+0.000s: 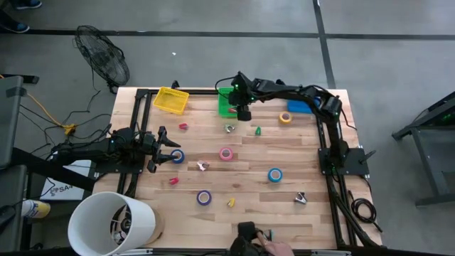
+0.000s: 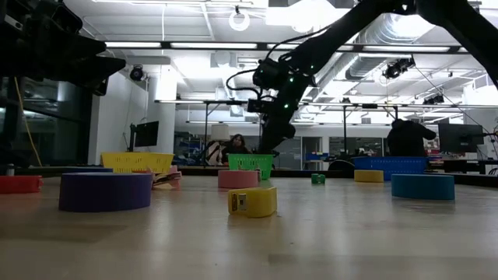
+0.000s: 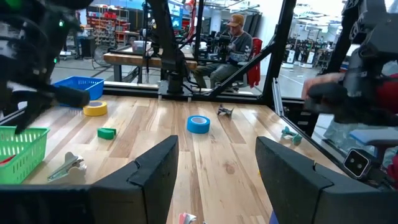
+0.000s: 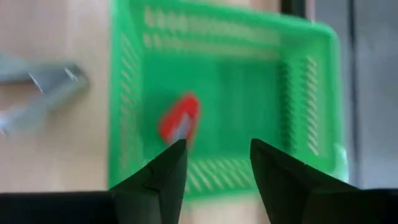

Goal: Pick and place Stapler, Stapler remover, tape
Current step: Put the green stapler into the green basket

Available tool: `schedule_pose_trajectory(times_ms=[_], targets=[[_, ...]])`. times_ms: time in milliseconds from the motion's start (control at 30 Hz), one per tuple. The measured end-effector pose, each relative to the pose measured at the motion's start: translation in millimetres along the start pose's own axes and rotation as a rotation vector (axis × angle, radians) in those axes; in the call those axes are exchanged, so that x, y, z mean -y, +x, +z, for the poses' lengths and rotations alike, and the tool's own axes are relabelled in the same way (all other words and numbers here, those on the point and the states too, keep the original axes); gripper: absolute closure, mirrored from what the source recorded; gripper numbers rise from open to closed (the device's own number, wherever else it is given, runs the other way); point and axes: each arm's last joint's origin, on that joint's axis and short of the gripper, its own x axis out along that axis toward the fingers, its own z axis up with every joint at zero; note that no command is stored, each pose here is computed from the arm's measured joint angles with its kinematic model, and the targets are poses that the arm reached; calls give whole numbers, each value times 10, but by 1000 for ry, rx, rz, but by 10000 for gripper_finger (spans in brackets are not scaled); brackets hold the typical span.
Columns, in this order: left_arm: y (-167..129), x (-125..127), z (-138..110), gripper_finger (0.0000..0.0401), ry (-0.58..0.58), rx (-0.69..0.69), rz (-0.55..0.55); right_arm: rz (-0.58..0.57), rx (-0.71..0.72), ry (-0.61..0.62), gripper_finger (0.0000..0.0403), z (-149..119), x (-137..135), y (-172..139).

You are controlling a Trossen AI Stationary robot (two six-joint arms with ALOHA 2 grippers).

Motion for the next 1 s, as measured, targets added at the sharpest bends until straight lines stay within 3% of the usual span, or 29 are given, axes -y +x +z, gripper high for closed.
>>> schedule_pose_trajectory(times_ms=[133,233,367,433,600,767,867,1000], targets=[[0,0,0,190,0,0,0,-46,-59,47,231,-16,37,-268],[0,0,-1,190,0,0,0,-72,-98,146,231,-34,44,-476],[0,0,0,190,0,0,0,-44,-180,282,231,-108,-4,-701],[0,0,-1,190,0,0,0,9,-239,269,230,-164,-50,-747],[0,0,0,190,0,0,0,167,-347,46,231,-309,-174,-754],[0,0,0,190,0,0,0,336,-355,-368,229,-525,-349,-581],[0,0,-1,190,0,-1,0,348,-364,-587,229,-628,-442,-460],[0,0,0,190,0,0,0,302,-400,-718,229,-736,-550,-316]])
